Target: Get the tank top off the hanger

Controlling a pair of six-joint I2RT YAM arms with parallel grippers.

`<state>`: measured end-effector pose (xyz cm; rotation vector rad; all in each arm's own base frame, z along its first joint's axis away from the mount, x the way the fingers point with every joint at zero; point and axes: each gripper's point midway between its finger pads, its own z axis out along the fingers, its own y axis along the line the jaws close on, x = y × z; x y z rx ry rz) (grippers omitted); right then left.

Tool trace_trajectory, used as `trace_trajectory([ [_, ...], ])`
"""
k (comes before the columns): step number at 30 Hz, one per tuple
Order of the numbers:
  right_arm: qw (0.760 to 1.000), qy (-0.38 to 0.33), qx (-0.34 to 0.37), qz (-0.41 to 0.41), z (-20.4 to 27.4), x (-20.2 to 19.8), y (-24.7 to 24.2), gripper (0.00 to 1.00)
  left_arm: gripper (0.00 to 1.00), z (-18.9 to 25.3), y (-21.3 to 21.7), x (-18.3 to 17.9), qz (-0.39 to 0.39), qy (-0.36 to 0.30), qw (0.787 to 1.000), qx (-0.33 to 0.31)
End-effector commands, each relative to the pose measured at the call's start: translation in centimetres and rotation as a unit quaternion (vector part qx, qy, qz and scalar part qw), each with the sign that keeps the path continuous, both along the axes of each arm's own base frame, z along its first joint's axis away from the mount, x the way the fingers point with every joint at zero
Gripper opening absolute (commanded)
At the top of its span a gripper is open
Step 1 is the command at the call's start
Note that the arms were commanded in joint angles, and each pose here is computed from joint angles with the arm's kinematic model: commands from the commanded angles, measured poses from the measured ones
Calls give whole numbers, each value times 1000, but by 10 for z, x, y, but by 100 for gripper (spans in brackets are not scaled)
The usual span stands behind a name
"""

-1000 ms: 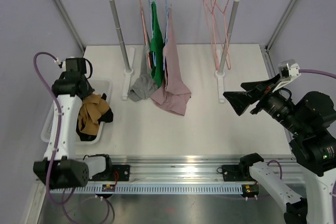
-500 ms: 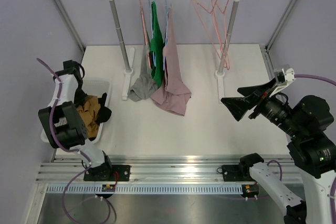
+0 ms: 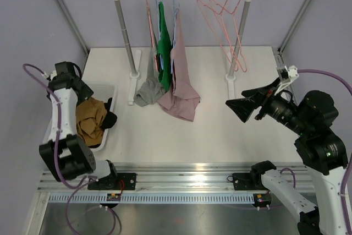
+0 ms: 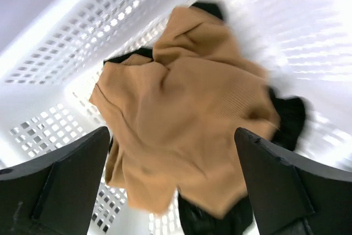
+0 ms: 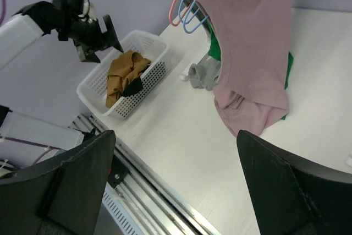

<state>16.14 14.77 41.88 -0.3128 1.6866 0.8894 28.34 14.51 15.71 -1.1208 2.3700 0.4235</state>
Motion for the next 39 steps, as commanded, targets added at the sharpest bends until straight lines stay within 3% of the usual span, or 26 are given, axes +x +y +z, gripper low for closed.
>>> trace_trajectory([
  [1, 999, 11, 23, 34, 20, 17, 18, 99, 99, 63, -18, 4, -42, -121, 992, 1],
  [4, 998, 33, 40, 35, 28, 40, 28, 99, 99, 108, -52, -2, -111, -190, 976, -4],
  [9, 997, 51, 55, -11, 32, 96, 39, 99, 99, 165, -140, -28, -282, -305, 909, -16],
  [11, 997, 56, 42, -35, 29, 123, 47, 99, 99, 155, -163, -35, -329, -312, 890, -38],
  [12, 997, 57, 38, -45, 29, 133, 50, 99, 99, 155, -185, -45, -371, -324, 869, -50],
  [14, 996, 55, 18, -68, 26, 159, 62, 99, 99, 146, -199, -51, -398, -329, 854, -57],
  [18, 994, 53, -2, -97, 23, 199, 87, 99, 99, 105, -211, -65, -431, -317, 842, -64],
  [20, 991, 52, -10, -120, 20, 223, 96, 99, 99, 106, -207, -71, -426, -342, 836, -48],
  [24, 988, 52, -32, -144, 13, 257, 117, 87, 99, 123, -202, -82, -415, -388, 822, -36],
  [33, 979, 44, -84, -180, 3, 303, 155, 74, 99, 117, -193, -82, -394, -379, 837, -24],
  [39, 967, 24, -137, -214, -19, 325, 163, 54, 99, 114, -195, -81, -398, -374, 837, -29],
])
